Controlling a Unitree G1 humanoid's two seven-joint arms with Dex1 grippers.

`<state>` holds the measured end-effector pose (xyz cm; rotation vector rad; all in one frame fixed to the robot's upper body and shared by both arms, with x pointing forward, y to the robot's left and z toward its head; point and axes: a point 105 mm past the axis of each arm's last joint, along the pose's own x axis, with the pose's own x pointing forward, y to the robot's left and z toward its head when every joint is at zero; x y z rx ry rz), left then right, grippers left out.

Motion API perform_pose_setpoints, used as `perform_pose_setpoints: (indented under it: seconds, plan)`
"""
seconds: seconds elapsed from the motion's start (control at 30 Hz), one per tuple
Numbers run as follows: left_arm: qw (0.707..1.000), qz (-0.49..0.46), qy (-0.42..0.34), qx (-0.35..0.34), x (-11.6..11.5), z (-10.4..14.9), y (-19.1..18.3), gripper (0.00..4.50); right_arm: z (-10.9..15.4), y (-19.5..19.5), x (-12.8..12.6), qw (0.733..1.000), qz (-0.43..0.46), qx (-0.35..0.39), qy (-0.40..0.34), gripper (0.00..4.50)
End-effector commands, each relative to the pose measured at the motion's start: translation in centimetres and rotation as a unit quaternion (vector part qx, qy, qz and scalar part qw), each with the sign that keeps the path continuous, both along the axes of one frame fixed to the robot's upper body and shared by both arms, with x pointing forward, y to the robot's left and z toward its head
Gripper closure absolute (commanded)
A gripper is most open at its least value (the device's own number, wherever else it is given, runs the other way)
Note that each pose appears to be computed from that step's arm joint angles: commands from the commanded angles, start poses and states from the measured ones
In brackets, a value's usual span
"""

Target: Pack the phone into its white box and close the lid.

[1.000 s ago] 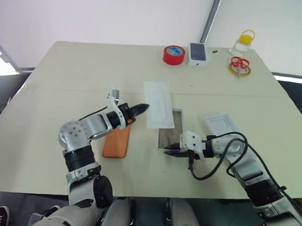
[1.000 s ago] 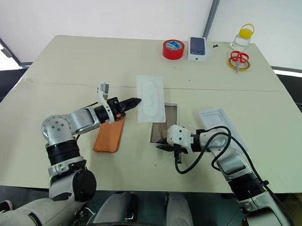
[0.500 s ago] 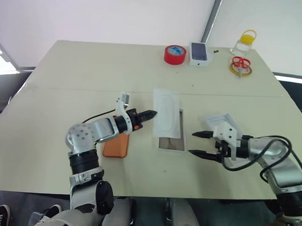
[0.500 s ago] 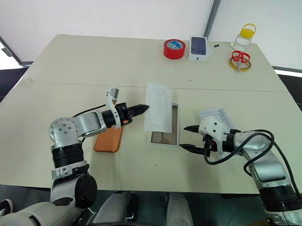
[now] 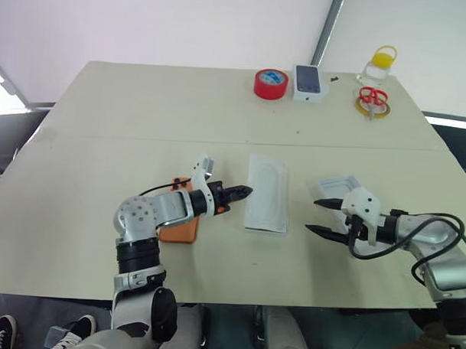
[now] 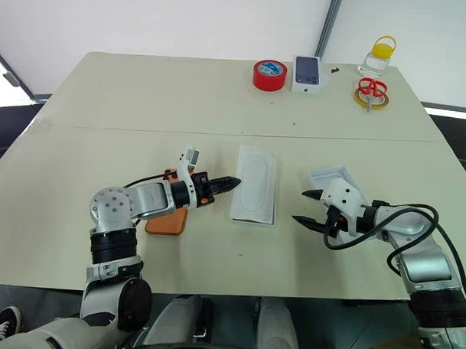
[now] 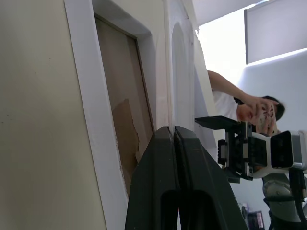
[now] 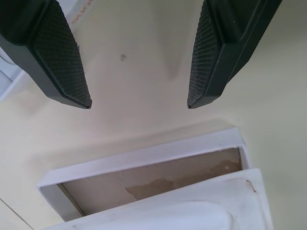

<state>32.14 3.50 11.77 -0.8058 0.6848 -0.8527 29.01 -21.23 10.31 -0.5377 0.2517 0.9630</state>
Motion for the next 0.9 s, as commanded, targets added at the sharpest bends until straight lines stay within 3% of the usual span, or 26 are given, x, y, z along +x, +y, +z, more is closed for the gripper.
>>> perform_pose_setpoints:
  seconds: [0.03,0.17,0.43,0.53,0.7,0.9]
  plan:
    - [1.000,0.002,-0.022,-0.007,0.2,1.1,-0.3,3.90,1.2,-0.5,0.5,0.999,-0.006,-0.007,-0.031,1.15]
    - [0.999,0.013,-0.032,0.000,0.5,1.5,0.0,2.14,1.4,-0.8,0.8,0.999,-0.008,-0.010,-0.039,1.15]
    - [0.997,0.029,-0.074,-0.011,0.7,3.8,1.3,2.14,2.7,-0.5,2.1,0.997,-0.018,0.016,-0.069,1.15]
    - [0.991,0.048,-0.122,-0.019,0.7,4.9,2.1,2.07,4.2,0.7,2.6,0.995,-0.014,0.058,-0.081,1.99]
    - [0.975,0.069,-0.201,0.059,0.7,4.5,5.3,2.07,4.4,4.7,2.4,0.993,0.039,0.071,-0.081,4.47]
    - [0.973,0.100,-0.201,0.059,1.0,3.5,8.7,2.07,1.9,7.2,1.7,0.993,0.105,0.002,-0.059,4.47]
